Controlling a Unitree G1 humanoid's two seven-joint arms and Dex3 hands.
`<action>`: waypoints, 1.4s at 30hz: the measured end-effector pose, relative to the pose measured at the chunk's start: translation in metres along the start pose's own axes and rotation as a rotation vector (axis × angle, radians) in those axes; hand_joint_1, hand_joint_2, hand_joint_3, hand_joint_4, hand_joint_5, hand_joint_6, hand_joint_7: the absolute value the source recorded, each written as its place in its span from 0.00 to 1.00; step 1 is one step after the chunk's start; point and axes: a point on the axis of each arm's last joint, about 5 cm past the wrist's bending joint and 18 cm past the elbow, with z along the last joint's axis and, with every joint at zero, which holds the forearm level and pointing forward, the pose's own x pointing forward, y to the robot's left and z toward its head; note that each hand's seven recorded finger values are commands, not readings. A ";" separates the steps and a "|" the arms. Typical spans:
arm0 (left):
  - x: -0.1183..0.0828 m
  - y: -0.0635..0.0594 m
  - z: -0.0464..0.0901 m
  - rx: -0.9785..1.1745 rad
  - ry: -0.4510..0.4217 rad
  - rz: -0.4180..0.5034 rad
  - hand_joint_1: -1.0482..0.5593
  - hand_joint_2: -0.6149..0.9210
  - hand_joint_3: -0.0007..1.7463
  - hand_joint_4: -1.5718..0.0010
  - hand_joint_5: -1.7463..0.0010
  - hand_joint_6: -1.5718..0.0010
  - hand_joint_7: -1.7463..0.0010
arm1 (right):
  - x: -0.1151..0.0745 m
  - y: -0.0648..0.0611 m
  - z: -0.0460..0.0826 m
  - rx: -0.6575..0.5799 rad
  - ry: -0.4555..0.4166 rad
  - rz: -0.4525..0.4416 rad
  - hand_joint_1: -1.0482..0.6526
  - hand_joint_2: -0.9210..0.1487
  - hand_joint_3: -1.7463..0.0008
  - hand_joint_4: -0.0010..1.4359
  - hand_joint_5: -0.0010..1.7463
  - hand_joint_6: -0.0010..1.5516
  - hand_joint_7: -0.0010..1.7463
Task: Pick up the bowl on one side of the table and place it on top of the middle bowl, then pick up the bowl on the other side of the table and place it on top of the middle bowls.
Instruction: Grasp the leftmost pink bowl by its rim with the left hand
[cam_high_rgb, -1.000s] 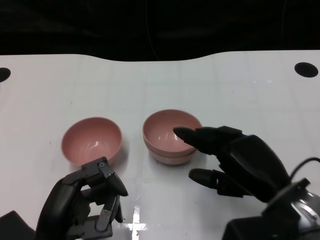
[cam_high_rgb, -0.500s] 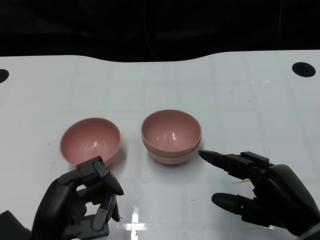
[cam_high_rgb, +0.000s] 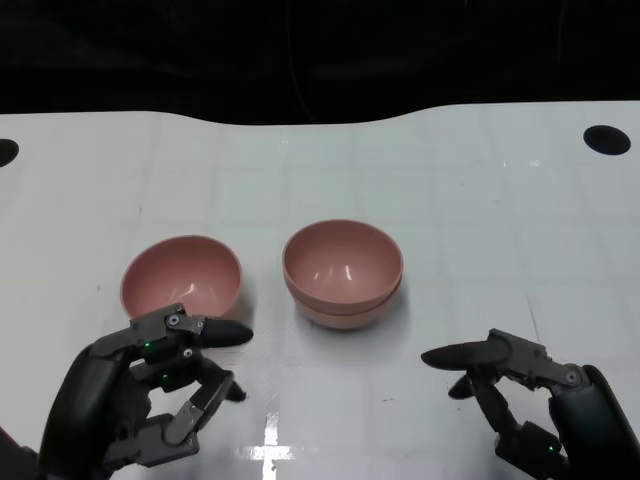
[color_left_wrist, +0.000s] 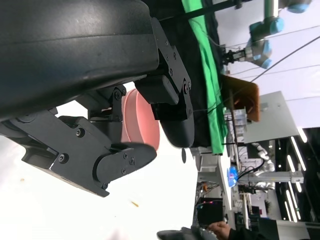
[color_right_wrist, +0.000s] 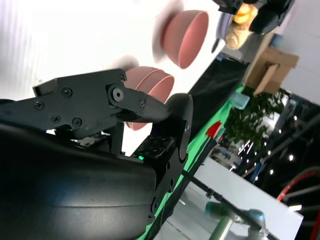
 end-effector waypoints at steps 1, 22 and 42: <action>0.000 0.000 0.001 0.017 -0.004 0.002 0.50 0.90 0.28 0.61 0.52 0.52 0.96 | 0.000 0.000 0.000 0.006 -0.001 -0.002 0.57 0.31 0.43 0.50 0.88 0.50 0.62; 0.019 0.015 0.042 0.525 -0.089 -0.007 0.34 1.00 0.02 0.83 0.70 0.76 1.00 | 0.002 -0.002 -0.004 0.110 0.101 0.004 0.55 0.58 0.12 0.67 1.00 0.51 0.90; 0.030 0.017 0.047 0.651 -0.064 -0.026 0.37 0.99 0.00 0.84 0.67 0.76 1.00 | 0.006 -0.004 0.001 0.121 0.112 -0.013 0.57 0.58 0.11 0.67 1.00 0.50 0.91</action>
